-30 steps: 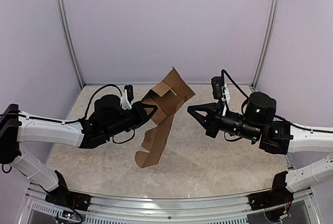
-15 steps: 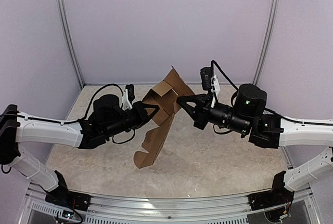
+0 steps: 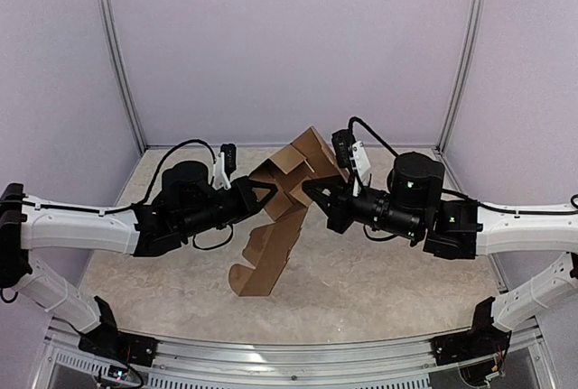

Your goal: Fold the paper box

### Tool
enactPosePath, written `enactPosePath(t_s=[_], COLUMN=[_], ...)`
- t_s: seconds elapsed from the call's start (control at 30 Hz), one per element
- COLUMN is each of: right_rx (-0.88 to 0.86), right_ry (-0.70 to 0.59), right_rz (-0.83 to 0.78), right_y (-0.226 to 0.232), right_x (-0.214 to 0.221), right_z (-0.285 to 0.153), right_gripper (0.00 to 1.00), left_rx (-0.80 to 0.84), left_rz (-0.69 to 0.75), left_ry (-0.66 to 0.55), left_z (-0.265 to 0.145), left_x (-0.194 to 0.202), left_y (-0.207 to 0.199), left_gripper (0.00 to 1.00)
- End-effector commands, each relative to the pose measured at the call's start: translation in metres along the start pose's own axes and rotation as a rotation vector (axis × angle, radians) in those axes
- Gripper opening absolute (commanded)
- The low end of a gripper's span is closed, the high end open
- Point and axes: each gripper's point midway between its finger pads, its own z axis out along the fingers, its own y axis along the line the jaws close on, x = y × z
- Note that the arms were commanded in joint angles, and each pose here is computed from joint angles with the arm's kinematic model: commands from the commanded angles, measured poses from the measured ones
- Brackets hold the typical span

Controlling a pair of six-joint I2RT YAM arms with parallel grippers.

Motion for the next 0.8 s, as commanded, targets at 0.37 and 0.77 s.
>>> enactPosePath(t_s=[0.37,0.77], right_rx=[0.007,0.051], right_ry=[0.075,0.145], right_rz=[-0.022,-0.043], right_y=[0.003,-0.016], right_x=[0.007,0.029], right_z=[-0.023,-0.088], right_gripper=[0.0,0.2], left_rx=[-0.012,-0.086], left_rz=[0.08,0.152], left_ry=[-0.041,-0.06], left_z=[-0.008,-0.015], left_x=[-0.017,-0.026], left_y=[-0.008,0.012], left_gripper=[0.0,0.0])
